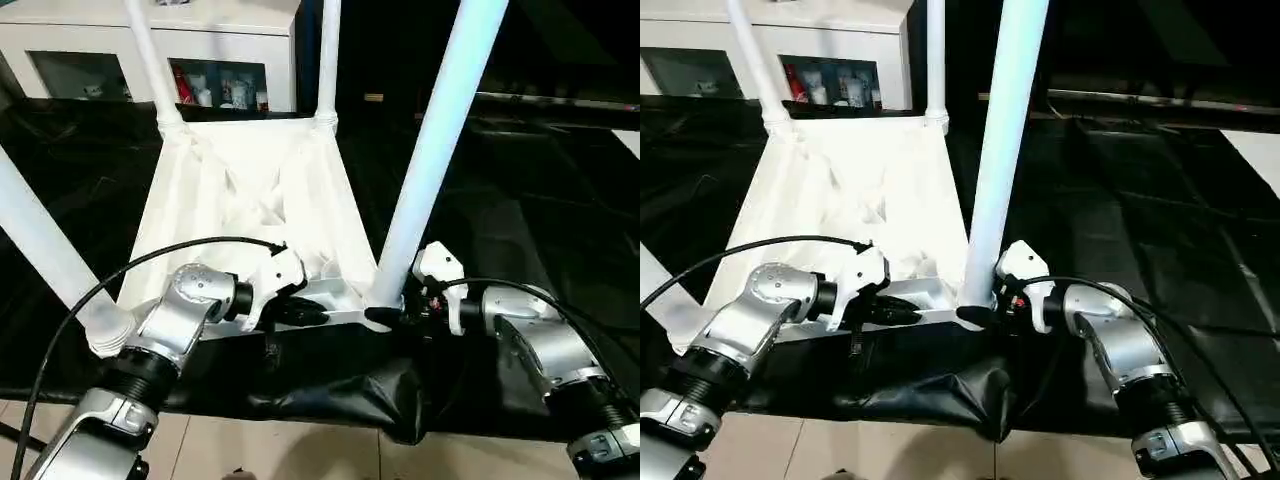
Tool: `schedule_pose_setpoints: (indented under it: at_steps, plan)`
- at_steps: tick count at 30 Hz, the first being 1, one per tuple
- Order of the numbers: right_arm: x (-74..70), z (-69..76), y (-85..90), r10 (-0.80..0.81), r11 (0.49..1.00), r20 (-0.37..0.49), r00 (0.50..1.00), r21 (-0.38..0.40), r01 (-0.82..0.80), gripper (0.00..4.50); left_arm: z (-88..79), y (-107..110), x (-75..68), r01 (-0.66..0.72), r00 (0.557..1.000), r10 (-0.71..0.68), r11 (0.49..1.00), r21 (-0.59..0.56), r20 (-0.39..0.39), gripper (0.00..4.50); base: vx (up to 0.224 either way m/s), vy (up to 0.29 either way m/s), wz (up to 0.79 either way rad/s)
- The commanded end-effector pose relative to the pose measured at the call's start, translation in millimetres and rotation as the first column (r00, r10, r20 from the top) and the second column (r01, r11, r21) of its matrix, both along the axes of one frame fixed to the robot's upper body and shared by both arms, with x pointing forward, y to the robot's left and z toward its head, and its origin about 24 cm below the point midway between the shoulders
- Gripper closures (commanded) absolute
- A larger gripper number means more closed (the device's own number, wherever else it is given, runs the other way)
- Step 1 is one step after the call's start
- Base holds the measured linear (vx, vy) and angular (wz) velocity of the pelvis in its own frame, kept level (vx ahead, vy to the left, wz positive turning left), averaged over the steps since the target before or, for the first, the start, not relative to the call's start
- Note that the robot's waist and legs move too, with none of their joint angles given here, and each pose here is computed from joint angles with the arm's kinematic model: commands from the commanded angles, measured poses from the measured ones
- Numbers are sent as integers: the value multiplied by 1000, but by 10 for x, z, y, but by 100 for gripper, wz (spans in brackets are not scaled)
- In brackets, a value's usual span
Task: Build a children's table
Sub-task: Rotate leg to tighten
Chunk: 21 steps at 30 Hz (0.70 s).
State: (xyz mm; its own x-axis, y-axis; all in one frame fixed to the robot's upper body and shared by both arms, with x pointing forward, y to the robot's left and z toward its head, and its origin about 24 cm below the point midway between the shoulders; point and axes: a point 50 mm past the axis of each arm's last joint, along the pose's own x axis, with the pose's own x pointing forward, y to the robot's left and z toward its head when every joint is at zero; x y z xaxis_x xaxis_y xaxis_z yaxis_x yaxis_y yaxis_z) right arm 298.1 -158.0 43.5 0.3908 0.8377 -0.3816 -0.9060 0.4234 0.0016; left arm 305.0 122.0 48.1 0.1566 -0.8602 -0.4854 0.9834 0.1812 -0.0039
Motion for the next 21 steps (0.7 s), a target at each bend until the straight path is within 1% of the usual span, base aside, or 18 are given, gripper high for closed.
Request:
schedule_pose_setpoints:
  at_steps: [1,8,10,12,14,15,16,17,19,20,21]
  plan:
    - [19,-12,13,-12,1000,-1,1000,-5,12,175,53,-98,-36,53,999,-52,998,-43,10,450,0,0,0]
    - [4,-23,20,-18,999,-19,1000,33,19,178,31,-90,-47,55,998,-56,998,-33,-10,450,0,0,0]
    - [37,-59,27,-94,993,-36,995,72,96,178,-4,-93,-7,7,1000,-7,1000,-8,-6,450,0,0,0]
    - [104,-147,62,-247,962,-58,967,103,252,178,-56,-141,87,-100,995,100,995,14,14,450,0,0,0]
    - [160,-239,106,-396,907,-92,913,118,405,178,-84,-223,156,-176,984,175,984,13,30,450,0,0,0]
    - [203,-286,130,-496,855,-104,862,115,506,178,-94,-285,201,-224,974,223,975,14,39,450,0,0,0]
    - [225,-314,145,-553,818,-117,825,113,564,178,-100,-324,223,-247,968,246,969,16,43,450,0,0,0]
    - [241,-330,158,-589,791,-127,798,111,602,178,-103,-352,238,-263,964,261,965,19,46,450,0,0,0]
    - [329,-374,268,-734,660,-134,665,87,746,178,-103,-533,317,-347,937,345,938,27,56,450,0,0,0]
    - [336,-375,281,-744,649,-131,655,85,756,178,-102,-550,323,-354,934,352,935,27,57,450,0,0,0]
    - [375,-363,345,-787,601,-111,607,82,795,178,-93,-609,367,-409,911,407,912,22,61,450,0,0,0]
